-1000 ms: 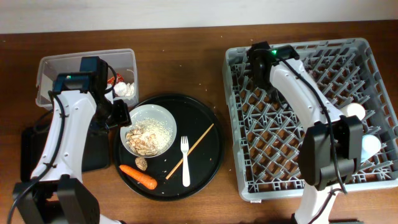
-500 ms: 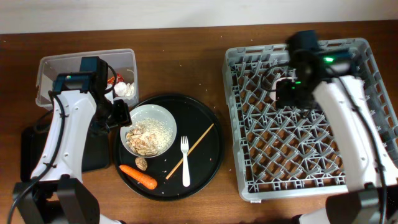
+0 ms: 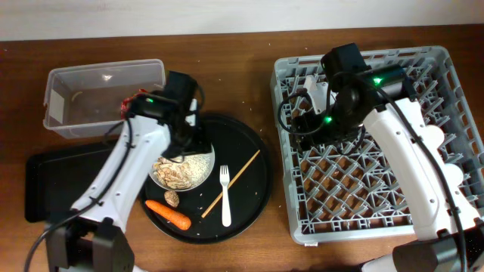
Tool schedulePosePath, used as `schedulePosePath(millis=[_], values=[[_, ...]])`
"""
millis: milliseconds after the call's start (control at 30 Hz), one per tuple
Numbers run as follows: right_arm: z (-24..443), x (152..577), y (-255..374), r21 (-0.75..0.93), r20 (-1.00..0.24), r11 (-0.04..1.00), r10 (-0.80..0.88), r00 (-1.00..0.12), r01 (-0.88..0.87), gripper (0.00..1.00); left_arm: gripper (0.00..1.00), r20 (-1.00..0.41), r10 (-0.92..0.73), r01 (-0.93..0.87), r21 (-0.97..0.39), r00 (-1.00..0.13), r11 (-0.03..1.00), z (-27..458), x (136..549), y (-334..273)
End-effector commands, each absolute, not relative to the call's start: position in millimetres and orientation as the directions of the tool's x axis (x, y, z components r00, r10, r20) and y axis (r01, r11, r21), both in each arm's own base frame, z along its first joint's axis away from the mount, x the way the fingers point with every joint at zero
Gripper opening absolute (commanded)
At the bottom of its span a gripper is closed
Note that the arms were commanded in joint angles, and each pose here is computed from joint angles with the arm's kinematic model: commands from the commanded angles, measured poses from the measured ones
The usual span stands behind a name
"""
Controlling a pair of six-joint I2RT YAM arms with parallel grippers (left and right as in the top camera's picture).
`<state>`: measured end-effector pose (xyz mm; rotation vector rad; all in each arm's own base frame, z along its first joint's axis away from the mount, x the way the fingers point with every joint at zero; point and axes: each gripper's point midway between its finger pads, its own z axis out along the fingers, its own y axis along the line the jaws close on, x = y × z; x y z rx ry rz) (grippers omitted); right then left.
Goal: Sort waste into correct bins and load items into the dishwasher rack
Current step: 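Lower the pink bowl into the rack and release it, then grasp the grey bowl of rice and shells with the left gripper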
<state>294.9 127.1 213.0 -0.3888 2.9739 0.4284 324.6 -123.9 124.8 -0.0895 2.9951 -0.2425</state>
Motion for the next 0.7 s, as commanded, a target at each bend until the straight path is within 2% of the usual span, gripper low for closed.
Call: schedulePosePath(millis=[0,333,533,667], values=[[213.7,292.2,123.8,0.247,-0.136,0.936,-0.223,-0.965,-0.251,0.8,0.65,-0.107,-0.153,-0.13,-0.195,-0.983,0.972,99.3,325.3,-152.3],[212.9,286.7,122.2,0.246,-0.112,0.937,-0.225,-0.968,-0.246,0.8,0.64,-0.06,-0.131,-0.12,-0.16,-0.99,0.98,16.8,350.8,-175.7],[212.9,287.1,122.3,0.246,-0.114,0.937,-0.225,-0.968,-0.247,0.8,0.64,-0.044,-0.131,-0.123,-0.152,-0.99,0.981,3.7,350.8,-176.1],[212.7,285.6,121.9,0.246,-0.108,0.938,-0.225,-0.968,-0.245,0.8,0.63,-0.011,-0.133,-0.131,-0.089,-0.991,0.987,-13.3,343.4,-165.9]])
